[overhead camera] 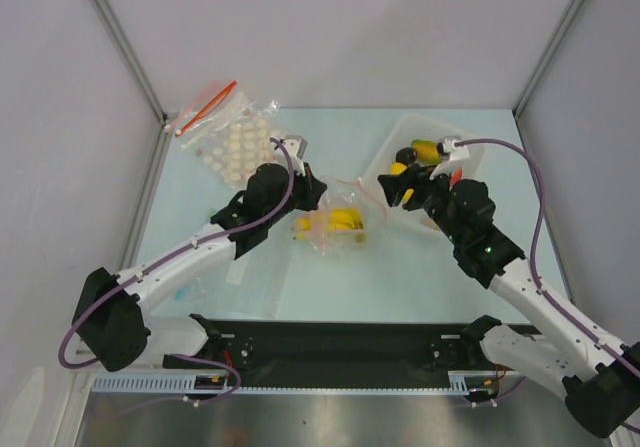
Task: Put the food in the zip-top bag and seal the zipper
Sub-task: Pick up the fake fruit from the bin.
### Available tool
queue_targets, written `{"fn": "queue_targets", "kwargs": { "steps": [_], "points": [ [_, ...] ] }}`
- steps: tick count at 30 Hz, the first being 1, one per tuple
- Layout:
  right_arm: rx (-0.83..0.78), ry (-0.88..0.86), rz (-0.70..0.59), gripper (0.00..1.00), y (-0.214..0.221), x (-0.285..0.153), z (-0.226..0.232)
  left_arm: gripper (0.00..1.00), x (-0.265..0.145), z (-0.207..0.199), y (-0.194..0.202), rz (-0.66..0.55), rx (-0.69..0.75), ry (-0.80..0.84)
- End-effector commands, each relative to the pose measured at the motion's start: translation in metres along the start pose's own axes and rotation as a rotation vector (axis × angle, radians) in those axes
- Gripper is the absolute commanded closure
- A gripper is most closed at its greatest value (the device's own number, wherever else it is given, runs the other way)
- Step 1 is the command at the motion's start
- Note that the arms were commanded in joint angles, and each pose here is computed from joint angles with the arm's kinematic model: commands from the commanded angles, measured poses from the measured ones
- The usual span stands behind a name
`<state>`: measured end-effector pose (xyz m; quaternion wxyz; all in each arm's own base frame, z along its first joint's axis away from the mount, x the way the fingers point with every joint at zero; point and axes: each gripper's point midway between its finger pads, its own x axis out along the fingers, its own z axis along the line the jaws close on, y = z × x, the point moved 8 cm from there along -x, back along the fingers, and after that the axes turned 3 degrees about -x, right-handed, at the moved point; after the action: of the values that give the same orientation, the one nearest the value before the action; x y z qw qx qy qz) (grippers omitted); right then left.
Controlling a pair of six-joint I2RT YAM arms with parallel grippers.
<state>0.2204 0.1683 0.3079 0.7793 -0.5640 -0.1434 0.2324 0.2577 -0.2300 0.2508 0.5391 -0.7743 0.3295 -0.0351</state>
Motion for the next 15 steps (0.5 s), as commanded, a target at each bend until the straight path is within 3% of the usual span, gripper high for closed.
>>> {"fn": "queue_targets", "kwargs": {
  "steps": [1, 3, 5, 8, 12, 15],
  "points": [
    [0.059, 0.175, 0.045, 0.32, 0.011, 0.003, -0.038, 1.0, -0.005, -0.005, -0.012, -0.065, -0.007, 0.017],
    [0.125, 0.243, 0.078, 0.31, 0.019, 0.01, -0.057, 1.0, -0.008, -0.006, -0.014, -0.076, -0.008, 0.02],
    [0.181, 0.315, 0.088, 0.25, 0.021, 0.014, -0.082, 1.0, -0.01, -0.006, -0.015, -0.078, -0.007, 0.022],
    [0.239, 0.426, 0.2, 0.15, 0.045, 0.032, -0.114, 1.0, -0.013, -0.007, -0.016, -0.087, -0.004, 0.026],
    [0.13, 0.484, 0.315, 0.14, 0.051, 0.06, -0.134, 1.0, -0.018, -0.009, -0.019, -0.098, -0.003, 0.035],
    [0.048, 0.434, 0.325, 0.13, 0.052, 0.078, -0.14, 1.0, -0.022, -0.01, -0.02, -0.107, 0.0, 0.041]
  ]
}}
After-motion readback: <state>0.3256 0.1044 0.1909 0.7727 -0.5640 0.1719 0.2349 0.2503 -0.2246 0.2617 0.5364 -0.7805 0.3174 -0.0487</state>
